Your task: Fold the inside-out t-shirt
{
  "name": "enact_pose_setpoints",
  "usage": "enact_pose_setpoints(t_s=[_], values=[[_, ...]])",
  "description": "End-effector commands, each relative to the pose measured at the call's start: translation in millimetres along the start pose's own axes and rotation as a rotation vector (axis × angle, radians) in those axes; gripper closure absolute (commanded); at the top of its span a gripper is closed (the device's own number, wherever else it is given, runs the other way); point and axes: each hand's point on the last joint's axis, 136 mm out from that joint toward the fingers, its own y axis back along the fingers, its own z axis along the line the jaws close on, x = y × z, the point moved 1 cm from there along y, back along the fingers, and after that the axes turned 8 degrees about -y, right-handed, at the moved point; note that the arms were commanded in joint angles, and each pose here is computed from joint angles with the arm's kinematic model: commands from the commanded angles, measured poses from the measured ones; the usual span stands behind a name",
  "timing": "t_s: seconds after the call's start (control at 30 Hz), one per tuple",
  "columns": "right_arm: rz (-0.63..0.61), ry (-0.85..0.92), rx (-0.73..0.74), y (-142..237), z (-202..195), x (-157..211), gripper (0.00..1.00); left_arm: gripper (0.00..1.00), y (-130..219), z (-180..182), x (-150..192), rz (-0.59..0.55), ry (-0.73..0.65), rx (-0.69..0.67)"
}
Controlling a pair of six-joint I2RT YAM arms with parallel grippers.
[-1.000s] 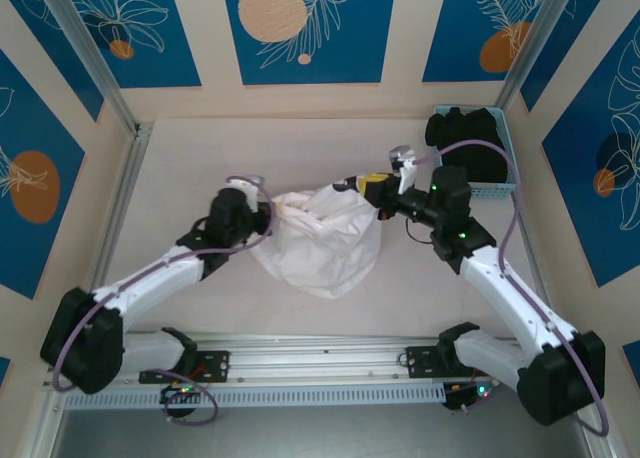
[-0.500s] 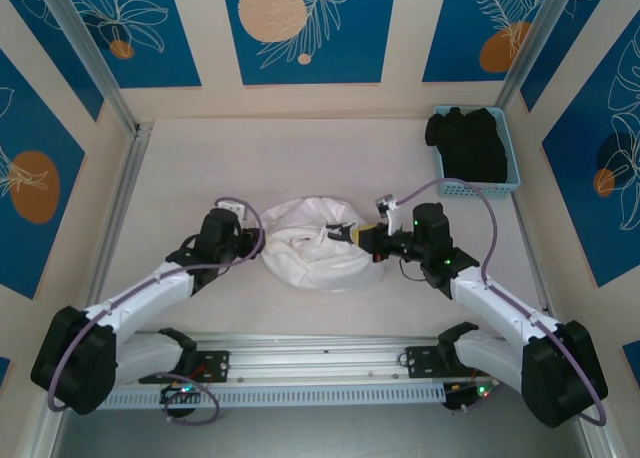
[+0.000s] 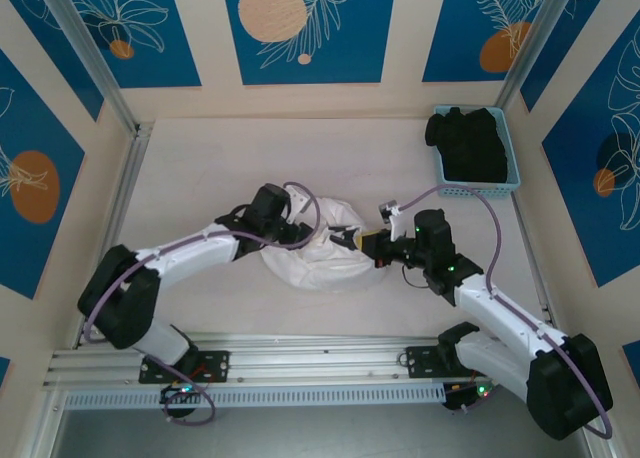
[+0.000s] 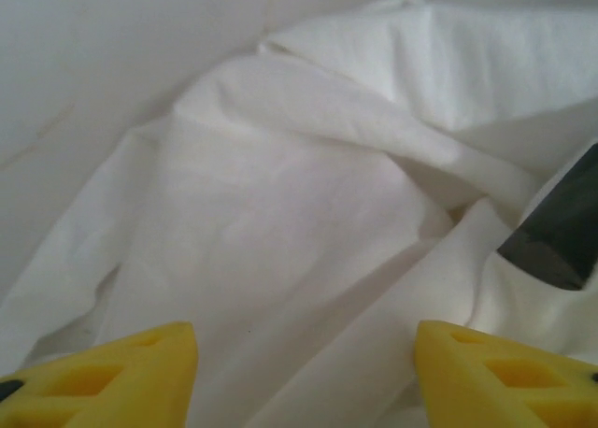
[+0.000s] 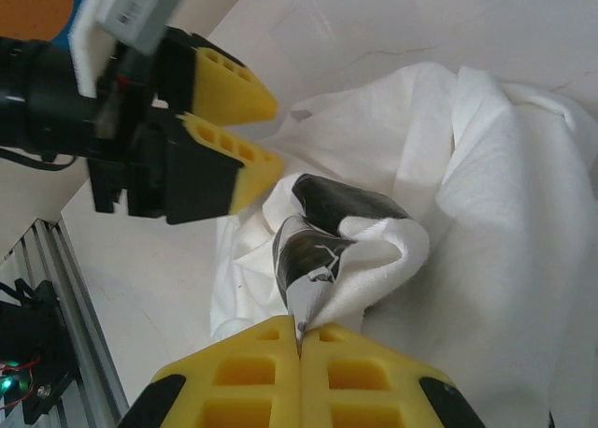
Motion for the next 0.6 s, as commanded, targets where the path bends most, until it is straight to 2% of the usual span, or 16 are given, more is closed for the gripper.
enact_pose_setpoints(t_s=[0.0,0.1,0.17,0.2,0.3,0.4,0.47,0.57], values=[[-0.007,0.020,0.007,4,5,-5,1.00,0.50,-9,-8,-5,0.034,-0.053,0.056],[-0.020,0.039,0.016,7,6,-10,1.00,0.77,-11,7,-19,0.014,0.009,0.018],[-0.055,0.065,0.022,15,12,-21,1.00,0.97,-2,16,-35,-0.046,0.062,0.025],[-0.079,0.077,0.014,19,17,-30,1.00,1.00,5,20,-44,-0.082,0.086,0.025],[-0.179,0.134,-0.033,43,43,-62,1.00,1.00,41,43,-70,-0.219,0.194,0.011],[-0.256,0.210,-0.093,68,74,-84,1.00,1.00,91,77,-88,-0.390,0.359,-0.012],[-0.272,0.249,-0.120,77,84,-85,1.00,1.00,121,102,-86,-0.478,0.470,-0.047],[-0.257,0.247,-0.111,74,76,-71,1.00,1.00,145,127,-64,-0.505,0.570,-0.144]])
